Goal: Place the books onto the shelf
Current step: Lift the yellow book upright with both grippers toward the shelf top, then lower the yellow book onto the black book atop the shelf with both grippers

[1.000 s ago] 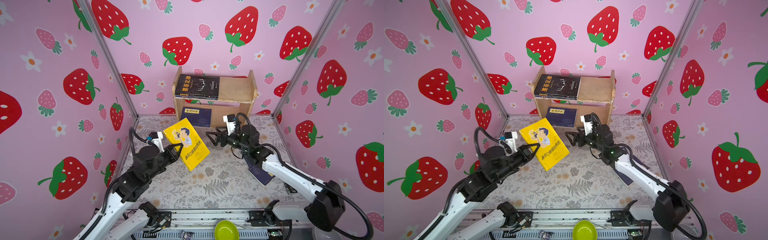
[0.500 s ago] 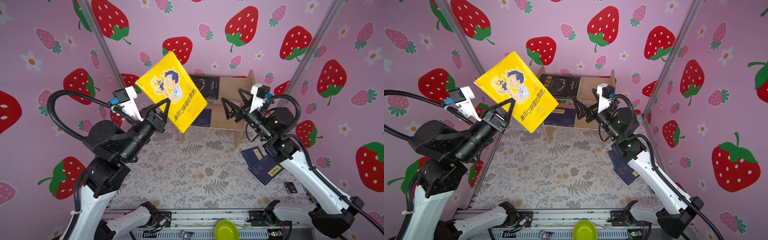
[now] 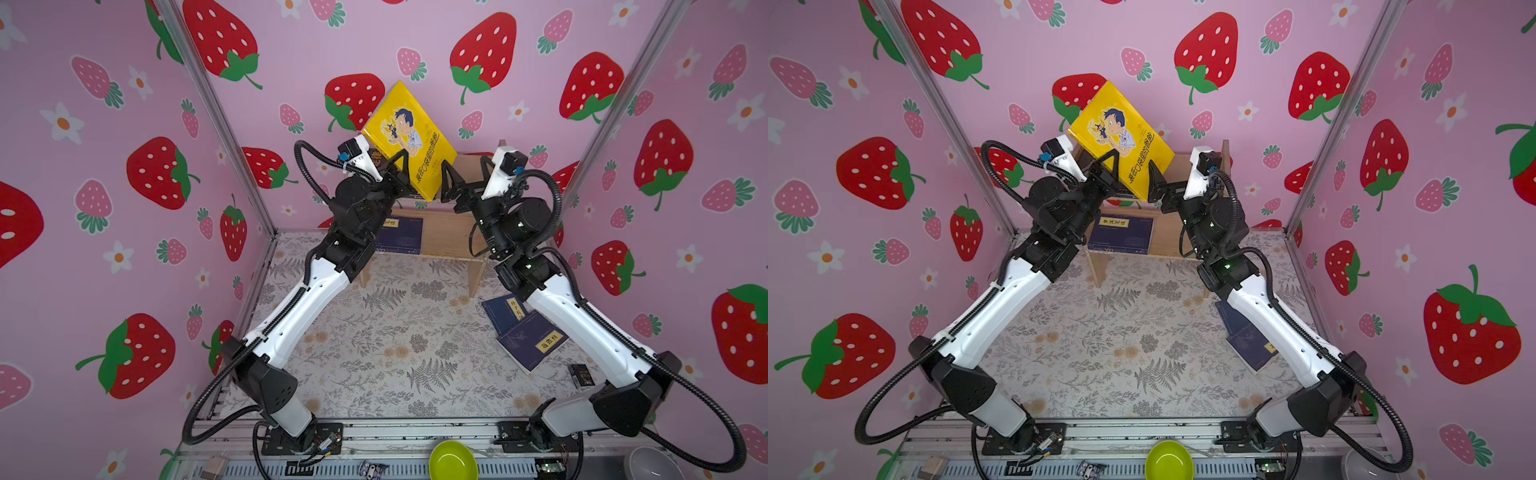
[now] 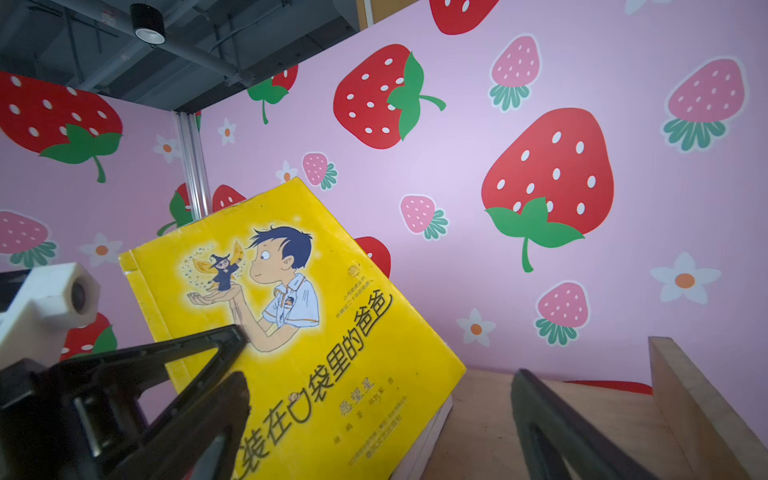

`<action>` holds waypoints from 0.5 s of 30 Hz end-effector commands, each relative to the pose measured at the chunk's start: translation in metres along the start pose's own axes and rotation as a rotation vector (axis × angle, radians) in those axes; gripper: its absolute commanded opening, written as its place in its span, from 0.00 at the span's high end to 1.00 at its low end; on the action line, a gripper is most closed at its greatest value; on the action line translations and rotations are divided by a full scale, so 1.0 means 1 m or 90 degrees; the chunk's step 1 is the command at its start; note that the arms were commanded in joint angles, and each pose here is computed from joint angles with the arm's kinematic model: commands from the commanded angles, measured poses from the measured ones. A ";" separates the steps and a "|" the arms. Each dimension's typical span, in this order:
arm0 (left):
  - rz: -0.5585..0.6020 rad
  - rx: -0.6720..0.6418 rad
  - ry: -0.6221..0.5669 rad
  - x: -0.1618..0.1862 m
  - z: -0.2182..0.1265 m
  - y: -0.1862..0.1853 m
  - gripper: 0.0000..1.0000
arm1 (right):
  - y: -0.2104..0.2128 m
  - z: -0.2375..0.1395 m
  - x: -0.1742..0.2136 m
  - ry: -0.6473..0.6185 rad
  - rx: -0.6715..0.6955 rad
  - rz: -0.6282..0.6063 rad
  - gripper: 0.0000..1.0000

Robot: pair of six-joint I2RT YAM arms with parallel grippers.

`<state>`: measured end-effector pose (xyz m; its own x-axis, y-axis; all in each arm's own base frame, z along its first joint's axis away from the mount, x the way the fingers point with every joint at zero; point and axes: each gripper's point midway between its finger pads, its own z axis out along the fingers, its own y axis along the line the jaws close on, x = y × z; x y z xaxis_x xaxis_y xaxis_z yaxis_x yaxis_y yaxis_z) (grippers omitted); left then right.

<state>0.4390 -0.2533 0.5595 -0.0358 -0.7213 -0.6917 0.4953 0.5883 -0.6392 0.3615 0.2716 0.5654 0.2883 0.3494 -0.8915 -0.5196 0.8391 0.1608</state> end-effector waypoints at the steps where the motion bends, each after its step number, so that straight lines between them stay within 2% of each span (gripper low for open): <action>1: -0.115 0.109 -0.195 -0.092 -0.011 -0.051 1.00 | -0.014 0.005 -0.031 -0.067 0.039 0.039 0.00; 8: -0.168 0.054 -0.200 -0.076 0.009 -0.024 1.00 | -0.035 0.033 -0.006 -0.039 0.039 0.102 0.00; 15: -0.245 -0.029 -0.178 -0.056 0.007 0.010 1.00 | -0.035 0.054 0.022 -0.008 0.020 0.131 0.00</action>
<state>0.4731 -0.2366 0.5586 -0.0097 -0.8967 -0.4425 0.4103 0.4000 -0.8196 0.4304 0.2636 0.5557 0.2141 0.4732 -0.8546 -0.4917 0.8081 0.3243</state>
